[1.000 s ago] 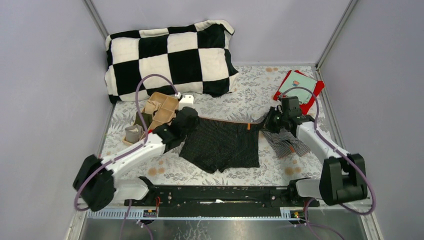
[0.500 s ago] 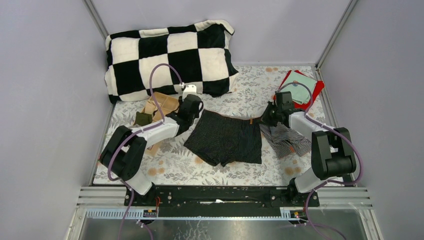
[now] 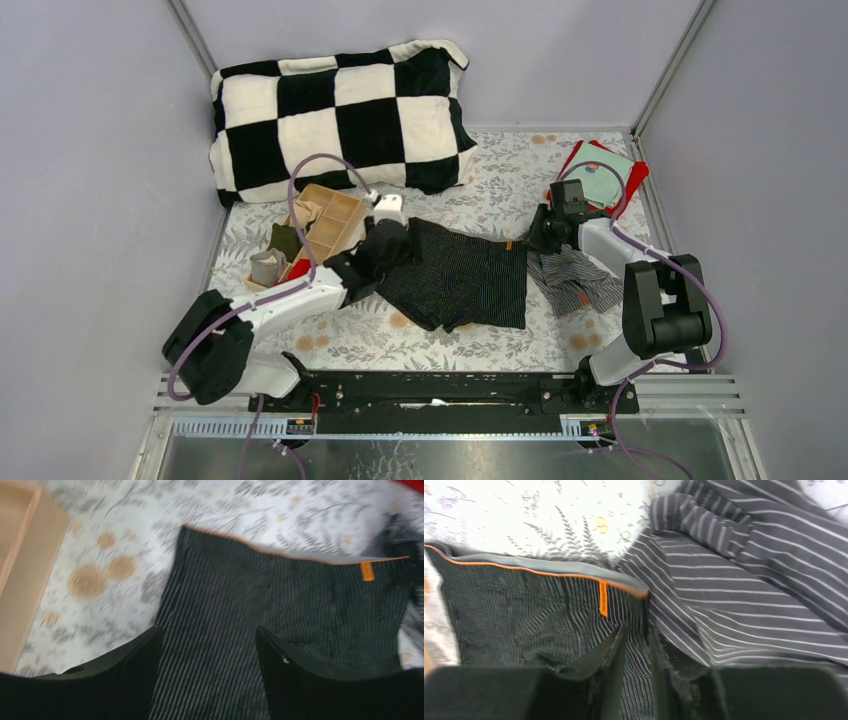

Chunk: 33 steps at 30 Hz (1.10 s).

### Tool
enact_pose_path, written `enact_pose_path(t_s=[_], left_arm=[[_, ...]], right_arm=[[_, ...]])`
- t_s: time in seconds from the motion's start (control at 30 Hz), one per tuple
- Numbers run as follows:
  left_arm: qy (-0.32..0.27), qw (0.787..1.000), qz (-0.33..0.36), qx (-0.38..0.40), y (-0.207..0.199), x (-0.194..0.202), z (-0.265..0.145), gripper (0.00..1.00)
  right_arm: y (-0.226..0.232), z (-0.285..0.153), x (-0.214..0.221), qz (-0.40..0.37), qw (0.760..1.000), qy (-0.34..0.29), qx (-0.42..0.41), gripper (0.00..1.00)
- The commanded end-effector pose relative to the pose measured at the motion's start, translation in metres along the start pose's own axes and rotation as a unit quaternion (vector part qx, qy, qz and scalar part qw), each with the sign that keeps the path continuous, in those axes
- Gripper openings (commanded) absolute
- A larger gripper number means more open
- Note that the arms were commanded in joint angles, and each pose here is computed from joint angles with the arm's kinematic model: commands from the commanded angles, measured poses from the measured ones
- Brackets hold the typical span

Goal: Roll the underwear
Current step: Flatten out the underwear at the center of the board, then fold the underwear at the center of the board.

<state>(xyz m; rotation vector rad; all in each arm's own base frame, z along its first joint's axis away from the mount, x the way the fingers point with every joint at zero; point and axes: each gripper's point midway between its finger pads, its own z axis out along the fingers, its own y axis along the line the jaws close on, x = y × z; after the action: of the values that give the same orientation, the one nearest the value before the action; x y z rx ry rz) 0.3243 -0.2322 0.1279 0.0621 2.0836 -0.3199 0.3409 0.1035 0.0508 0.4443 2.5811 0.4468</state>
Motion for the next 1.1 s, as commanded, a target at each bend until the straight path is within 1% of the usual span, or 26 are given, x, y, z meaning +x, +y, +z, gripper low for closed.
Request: enact_pose_path(t_s=[0.0,0.1,0.17,0.2,0.23,0.33,0.43,0.57,0.67,0.83,0.97,1.07], left_arm=[[0.015,0.994,-0.066,-0.086,0.049,0.030,-0.018,0.74],[0.022,0.988,-0.086,-0.128,0.078,0.033,-0.029,0.76],[0.030,0.986,-0.103,-0.128,0.090,0.036,-0.030,0.76],[0.031,0.986,-0.110,-0.122,0.093,0.037,-0.030,0.76],[0.034,0.986,-0.116,-0.116,0.095,0.039,-0.030,0.76],[0.045,0.988,-0.116,-0.093,0.091,0.046,-0.030,0.75],[0.063,0.989,-0.116,-0.065,0.084,0.059,-0.031,0.73],[0.081,0.989,-0.114,-0.053,0.082,0.072,-0.033,0.69],[0.087,0.988,-0.111,-0.054,0.084,0.078,-0.034,0.68],[0.098,0.989,-0.104,-0.045,0.082,0.085,-0.034,0.67],[0.108,0.988,-0.101,-0.051,0.083,0.089,-0.032,0.67],[0.124,0.985,-0.103,-0.064,0.085,0.094,-0.029,0.66]], right_arm=[[-0.006,-0.023,-0.024,-0.020,0.998,-0.039,0.042,0.38],[0.010,-0.041,-0.038,-0.047,0.995,-0.066,0.058,0.49],[0.033,-0.050,-0.044,-0.073,0.992,-0.080,0.067,0.53],[0.050,-0.054,-0.045,-0.082,0.991,-0.084,0.058,0.55],[0.070,-0.056,-0.047,-0.086,0.992,-0.086,0.042,0.55],[0.125,-0.050,-0.035,-0.100,0.992,-0.075,0.005,0.56],[0.173,-0.029,-0.014,-0.115,0.992,-0.048,-0.020,0.55],[0.224,0.003,0.006,-0.137,0.990,-0.026,-0.032,0.55],[0.245,0.027,0.015,-0.142,0.989,-0.015,-0.027,0.55],[0.261,0.058,0.023,-0.168,0.986,-0.007,0.001,0.54],[0.269,0.077,0.031,-0.185,0.983,0.001,0.005,0.50],[0.272,0.085,0.039,-0.193,0.981,0.011,0.010,0.48]])
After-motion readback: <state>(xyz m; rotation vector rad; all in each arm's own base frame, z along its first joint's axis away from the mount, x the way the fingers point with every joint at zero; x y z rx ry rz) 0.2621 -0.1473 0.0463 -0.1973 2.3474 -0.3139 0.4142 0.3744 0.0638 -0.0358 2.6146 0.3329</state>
